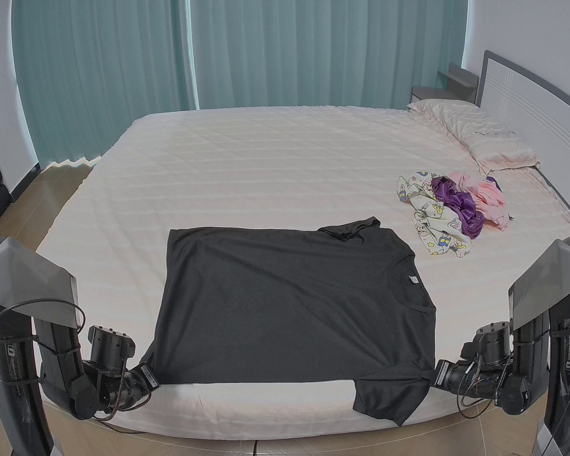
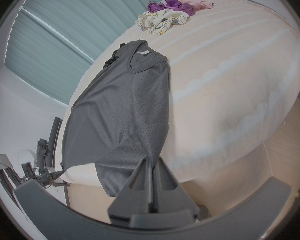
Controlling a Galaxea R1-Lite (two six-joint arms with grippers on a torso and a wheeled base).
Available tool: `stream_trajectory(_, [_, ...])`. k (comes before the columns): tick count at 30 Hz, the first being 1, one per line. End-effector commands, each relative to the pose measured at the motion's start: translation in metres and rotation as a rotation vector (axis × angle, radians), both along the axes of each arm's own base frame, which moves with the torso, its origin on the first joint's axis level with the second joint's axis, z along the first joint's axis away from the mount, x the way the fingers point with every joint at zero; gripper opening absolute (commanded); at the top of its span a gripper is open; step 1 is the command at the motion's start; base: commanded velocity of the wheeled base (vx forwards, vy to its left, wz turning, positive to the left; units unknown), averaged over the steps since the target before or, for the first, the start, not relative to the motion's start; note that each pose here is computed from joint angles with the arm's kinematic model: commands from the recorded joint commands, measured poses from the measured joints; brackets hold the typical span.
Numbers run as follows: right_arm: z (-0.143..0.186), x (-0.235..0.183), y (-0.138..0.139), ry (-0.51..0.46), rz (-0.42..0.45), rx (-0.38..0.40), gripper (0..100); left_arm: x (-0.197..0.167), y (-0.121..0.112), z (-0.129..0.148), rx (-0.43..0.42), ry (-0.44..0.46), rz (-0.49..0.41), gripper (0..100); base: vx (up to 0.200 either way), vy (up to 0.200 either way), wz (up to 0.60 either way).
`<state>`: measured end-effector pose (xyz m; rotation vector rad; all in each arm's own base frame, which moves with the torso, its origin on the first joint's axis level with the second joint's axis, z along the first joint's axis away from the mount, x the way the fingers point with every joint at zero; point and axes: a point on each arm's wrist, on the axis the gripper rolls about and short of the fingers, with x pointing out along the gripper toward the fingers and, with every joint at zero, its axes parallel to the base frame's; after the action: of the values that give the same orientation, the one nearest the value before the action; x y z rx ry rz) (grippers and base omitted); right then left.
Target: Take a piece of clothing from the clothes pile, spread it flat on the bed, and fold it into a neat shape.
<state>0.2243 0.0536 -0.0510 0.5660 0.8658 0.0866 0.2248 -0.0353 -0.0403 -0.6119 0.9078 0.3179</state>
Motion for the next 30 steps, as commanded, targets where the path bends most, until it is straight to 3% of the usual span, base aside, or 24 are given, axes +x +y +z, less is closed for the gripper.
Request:
stream_trajectory(1, [0.011,-0.008,-0.017,-0.010,-0.004,-0.008,0,-0.008,0.001,0.001,0.017,0.020,-0.022,0,0.000,0.000,0.00])
stream_trajectory(7, [0.021,-0.012,-0.026,-0.041,0.012,-0.018,0,-0.017,0.002,0.002,0.043,0.046,-0.054,0,0.000,0.000,0.00])
stream_trajectory(13, [0.017,-0.014,-0.026,-0.012,0.040,-0.046,0,-0.022,-0.001,0.003,0.048,0.058,-0.079,0,0.000,0.000,0.00])
stream_trajectory(23, [0.011,-0.016,-0.023,0.009,0.068,-0.062,0,-0.005,-0.006,0.010,-0.030,-0.071,-0.063,0,0.000,0.000,0.00])
stream_trajectory(24, [0.011,-0.016,-0.023,0.009,0.068,-0.062,0,-0.005,-0.006,0.010,-0.030,-0.071,-0.063,100,0.000,0.000,0.00])
stream_trajectory(30, [0.011,-0.016,-0.023,0.010,0.067,-0.061,0,-0.003,-0.007,0.011,-0.042,-0.088,-0.062,100,0.000,0.000,0.00])
